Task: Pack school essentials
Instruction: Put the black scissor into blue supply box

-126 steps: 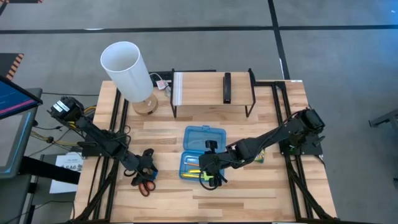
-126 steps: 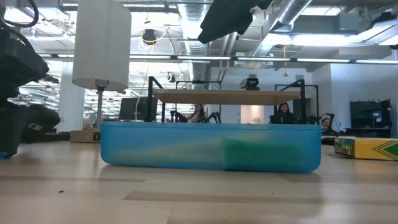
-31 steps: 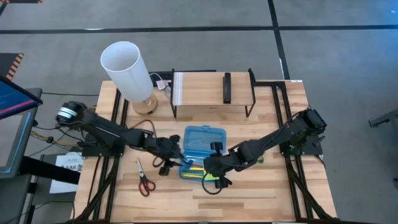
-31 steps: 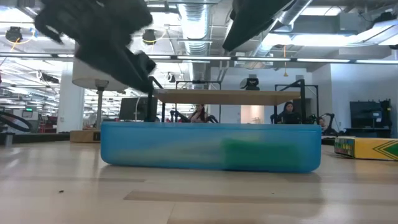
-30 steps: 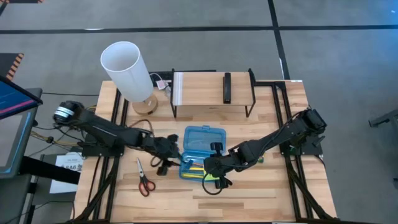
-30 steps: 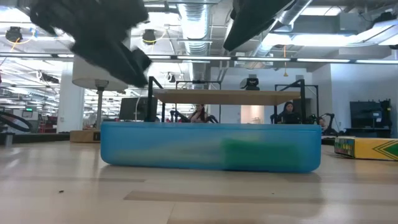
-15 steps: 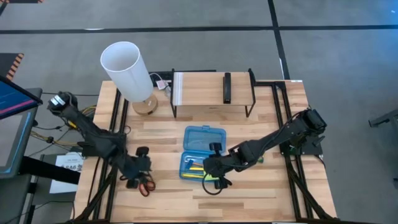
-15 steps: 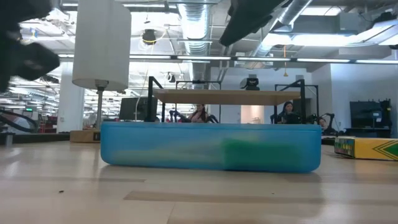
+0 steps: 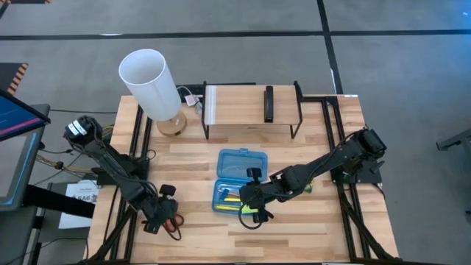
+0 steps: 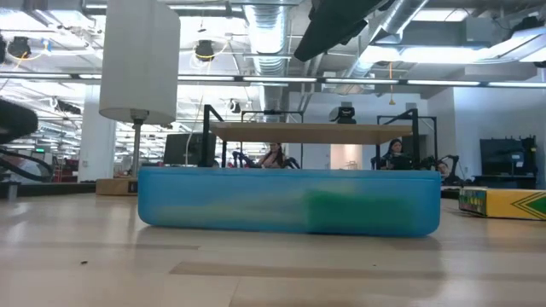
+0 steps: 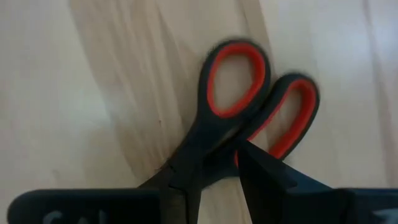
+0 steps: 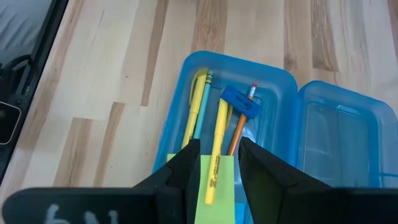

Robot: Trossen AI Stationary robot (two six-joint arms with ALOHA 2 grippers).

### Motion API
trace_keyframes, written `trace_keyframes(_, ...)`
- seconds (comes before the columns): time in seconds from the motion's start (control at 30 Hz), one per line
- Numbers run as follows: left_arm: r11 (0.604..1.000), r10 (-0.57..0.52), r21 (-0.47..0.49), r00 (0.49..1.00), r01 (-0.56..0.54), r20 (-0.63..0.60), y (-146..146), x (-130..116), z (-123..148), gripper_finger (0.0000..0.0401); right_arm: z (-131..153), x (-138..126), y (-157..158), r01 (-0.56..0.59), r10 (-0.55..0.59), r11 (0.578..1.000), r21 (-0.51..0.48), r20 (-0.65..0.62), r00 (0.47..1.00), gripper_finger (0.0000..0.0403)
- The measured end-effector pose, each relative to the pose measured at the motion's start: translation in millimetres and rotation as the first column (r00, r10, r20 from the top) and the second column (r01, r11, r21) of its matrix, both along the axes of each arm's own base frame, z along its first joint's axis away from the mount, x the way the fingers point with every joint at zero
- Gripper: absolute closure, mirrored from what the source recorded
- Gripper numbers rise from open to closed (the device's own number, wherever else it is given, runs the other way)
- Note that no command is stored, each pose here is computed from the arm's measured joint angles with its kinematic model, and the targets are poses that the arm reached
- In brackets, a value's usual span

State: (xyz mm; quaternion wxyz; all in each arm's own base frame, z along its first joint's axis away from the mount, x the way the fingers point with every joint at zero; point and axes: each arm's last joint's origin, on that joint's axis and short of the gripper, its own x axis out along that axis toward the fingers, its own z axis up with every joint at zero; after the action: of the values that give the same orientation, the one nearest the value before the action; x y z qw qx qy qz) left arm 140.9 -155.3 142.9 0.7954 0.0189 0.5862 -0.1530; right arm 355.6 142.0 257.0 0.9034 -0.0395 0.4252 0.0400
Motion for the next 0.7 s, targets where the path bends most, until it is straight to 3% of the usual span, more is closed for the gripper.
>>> trace_keyframes(0.3, 0.995, -0.08, 0.055, 0.997, 0.081, -0.026, -19.8, 17.0, -9.2, 0.0299, 0.5, 0.6, 0.2, -0.002, 0.002, 1.0, 0.001, 0.007, 1.0, 0.0274)
trace_keyframes(0.57, 0.958, -0.053, 0.288, 0.988, 0.009, 0.146, -14.1, 31.8, -9.6, 0.0239, 0.5, 0.5, 0.2, -0.002, 0.002, 1.0, 0.001, 0.007, 1.0, 0.0273)
trace_keyframes(0.7, 0.944, -0.067, 0.331, 0.984, 0.008, 0.167, -7.0, 43.8, -5.6, 0.0215, 0.4, 0.5, 0.2, -0.002, 0.002, 1.0, 0.001, 0.007, 1.0, 0.0275)
